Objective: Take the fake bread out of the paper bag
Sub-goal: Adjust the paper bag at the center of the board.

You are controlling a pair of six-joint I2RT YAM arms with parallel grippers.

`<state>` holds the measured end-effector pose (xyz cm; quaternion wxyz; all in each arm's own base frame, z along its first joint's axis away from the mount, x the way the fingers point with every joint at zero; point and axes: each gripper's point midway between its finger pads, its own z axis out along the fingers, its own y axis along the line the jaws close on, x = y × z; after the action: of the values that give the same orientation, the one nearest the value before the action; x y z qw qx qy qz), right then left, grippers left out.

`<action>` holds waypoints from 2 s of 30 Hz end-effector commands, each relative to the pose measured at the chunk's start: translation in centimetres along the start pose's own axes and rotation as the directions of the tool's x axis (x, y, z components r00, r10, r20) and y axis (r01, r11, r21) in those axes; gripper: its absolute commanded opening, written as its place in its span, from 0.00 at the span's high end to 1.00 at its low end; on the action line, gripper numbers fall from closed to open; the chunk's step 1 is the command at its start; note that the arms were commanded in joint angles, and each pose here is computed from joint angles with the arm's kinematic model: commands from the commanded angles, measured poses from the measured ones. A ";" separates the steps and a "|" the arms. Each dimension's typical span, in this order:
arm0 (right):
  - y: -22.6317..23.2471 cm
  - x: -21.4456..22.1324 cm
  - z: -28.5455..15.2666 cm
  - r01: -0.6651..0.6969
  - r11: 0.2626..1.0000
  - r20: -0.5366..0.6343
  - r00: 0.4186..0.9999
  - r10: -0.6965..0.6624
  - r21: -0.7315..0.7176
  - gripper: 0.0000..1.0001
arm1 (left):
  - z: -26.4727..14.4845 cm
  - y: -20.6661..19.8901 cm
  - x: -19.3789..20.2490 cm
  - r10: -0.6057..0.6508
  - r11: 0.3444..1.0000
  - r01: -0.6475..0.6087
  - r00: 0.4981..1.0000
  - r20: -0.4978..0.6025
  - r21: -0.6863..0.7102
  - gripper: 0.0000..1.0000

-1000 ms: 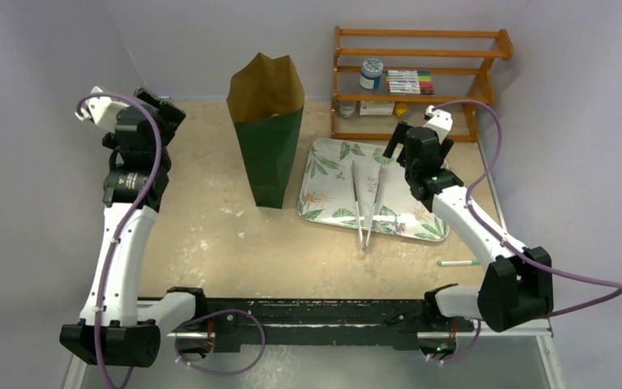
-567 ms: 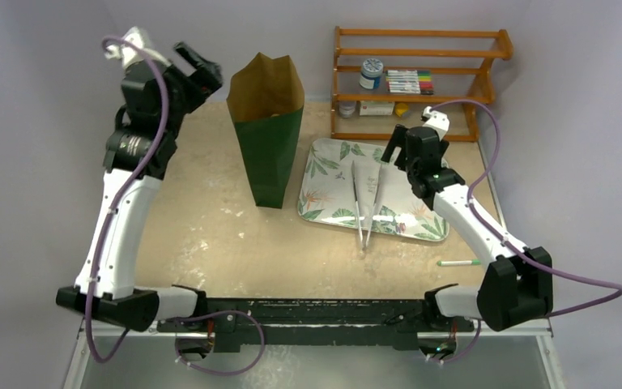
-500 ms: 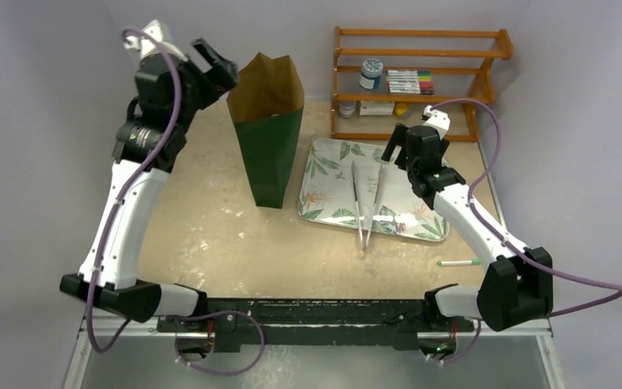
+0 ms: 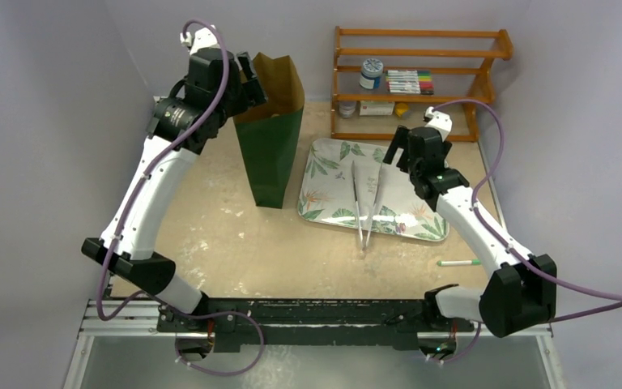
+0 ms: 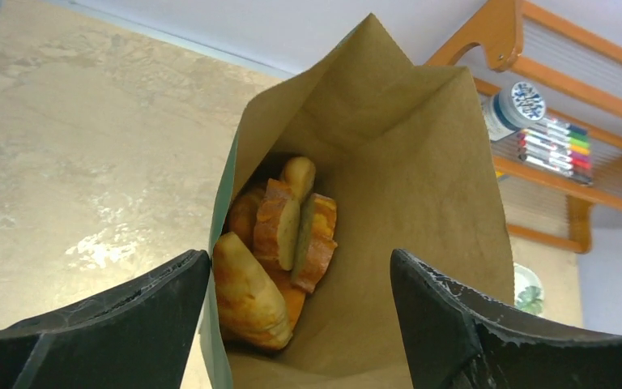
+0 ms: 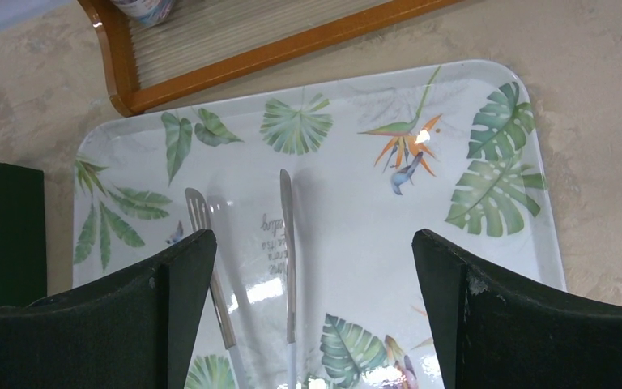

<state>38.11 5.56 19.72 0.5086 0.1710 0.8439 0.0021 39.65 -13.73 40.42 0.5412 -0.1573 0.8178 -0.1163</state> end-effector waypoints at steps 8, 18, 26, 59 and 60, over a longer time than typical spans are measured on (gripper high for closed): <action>1.1 -2.5 -1.6 -0.005 0.999 0.043 0.999 0.007 -0.054 0.07 | 0.1 2.4 2.2 0.228 0.920 -0.219 0.974 -0.010 -0.324 0.32; 1.9 -1.6 -1.5 0.009 0.996 0.003 1.000 -0.009 -0.094 0.11 | 0.4 6.0 2.0 0.351 0.776 -0.303 0.936 -0.021 -0.554 1.00; 3.3 -2.0 -1.5 0.012 0.991 -0.005 1.000 -0.012 -0.130 0.13 | -4.2 10.0 -5.6 0.465 0.549 -0.151 0.872 0.151 -0.822 1.00; 4.9 18.4 -3.3 0.052 0.991 -0.385 0.918 -0.095 -0.121 0.13 | -3.1 16.8 14.1 0.091 0.897 0.043 0.956 0.280 -0.439 1.00; 5.1 19.0 -3.4 0.060 0.991 -0.392 0.914 -0.103 -0.121 0.13 | -3.1 17.1 14.7 0.090 0.896 0.041 0.958 0.272 -0.443 1.00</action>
<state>29.05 14.97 6.72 0.3354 0.0940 0.9360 0.0512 29.89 -3.27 24.87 0.6149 -0.2689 0.7296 0.1315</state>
